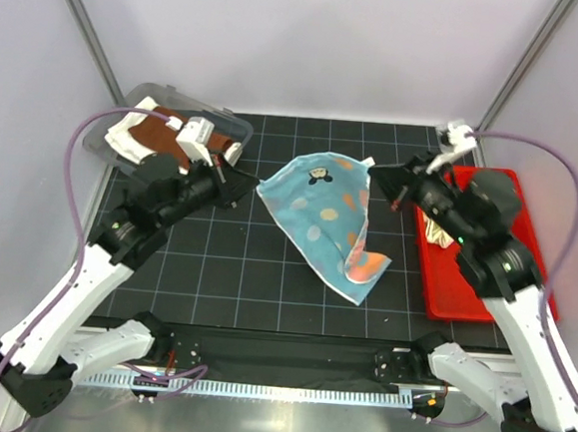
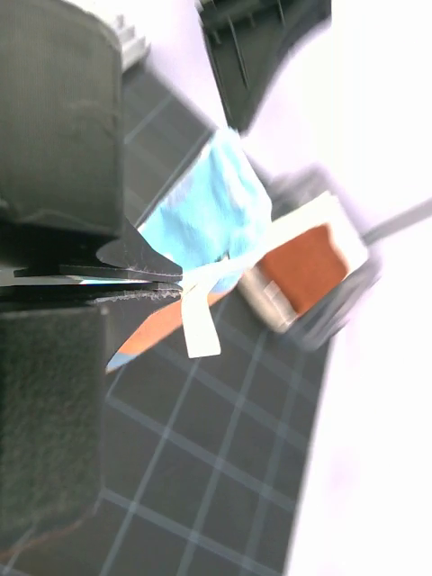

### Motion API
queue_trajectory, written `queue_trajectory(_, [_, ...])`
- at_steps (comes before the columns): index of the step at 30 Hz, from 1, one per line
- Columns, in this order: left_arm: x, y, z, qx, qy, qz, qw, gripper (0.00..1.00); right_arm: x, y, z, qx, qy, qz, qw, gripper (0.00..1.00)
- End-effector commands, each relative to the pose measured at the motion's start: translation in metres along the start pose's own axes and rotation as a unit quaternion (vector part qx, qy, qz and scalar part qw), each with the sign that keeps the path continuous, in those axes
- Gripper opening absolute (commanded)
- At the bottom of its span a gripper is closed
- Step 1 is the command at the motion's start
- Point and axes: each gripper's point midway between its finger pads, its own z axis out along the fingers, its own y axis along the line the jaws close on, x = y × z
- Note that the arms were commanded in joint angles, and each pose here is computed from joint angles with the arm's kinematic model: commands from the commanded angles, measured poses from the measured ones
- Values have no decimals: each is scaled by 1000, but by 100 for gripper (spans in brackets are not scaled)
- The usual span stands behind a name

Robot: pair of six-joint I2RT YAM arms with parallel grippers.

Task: Fold and stack the towels
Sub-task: Flatten out the crumpled towel

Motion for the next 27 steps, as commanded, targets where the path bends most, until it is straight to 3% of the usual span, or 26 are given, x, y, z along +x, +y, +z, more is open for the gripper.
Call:
queue_trajectory(1, [-39,-60,-40,113,-46,22,992,0,-27,37,-43,-67,-45,10,997,1])
queue_trajectory(7, [-67,-100,-82,181,-84,2,980,0,-49,72,-95,-136,-107,21,985,1])
queue_trajectory(14, [-80,-98,-82,152,-92,22,984,0,-70,72,-104,-120,-134,27,983,1])
queue_trajectory(21, [-99,-46,-18,1,-86,77,993,0,-65,5,-36,33,-96,-15,995,1])
queue_trajectory(22, [-105,-30,-7,-41,-95,82,991,0,-54,-9,-10,53,-66,-28,996,1])
queue_trajectory(27, [-121,20,64,-92,-86,83,989,0,-42,-54,72,91,-14,-51,994,1])
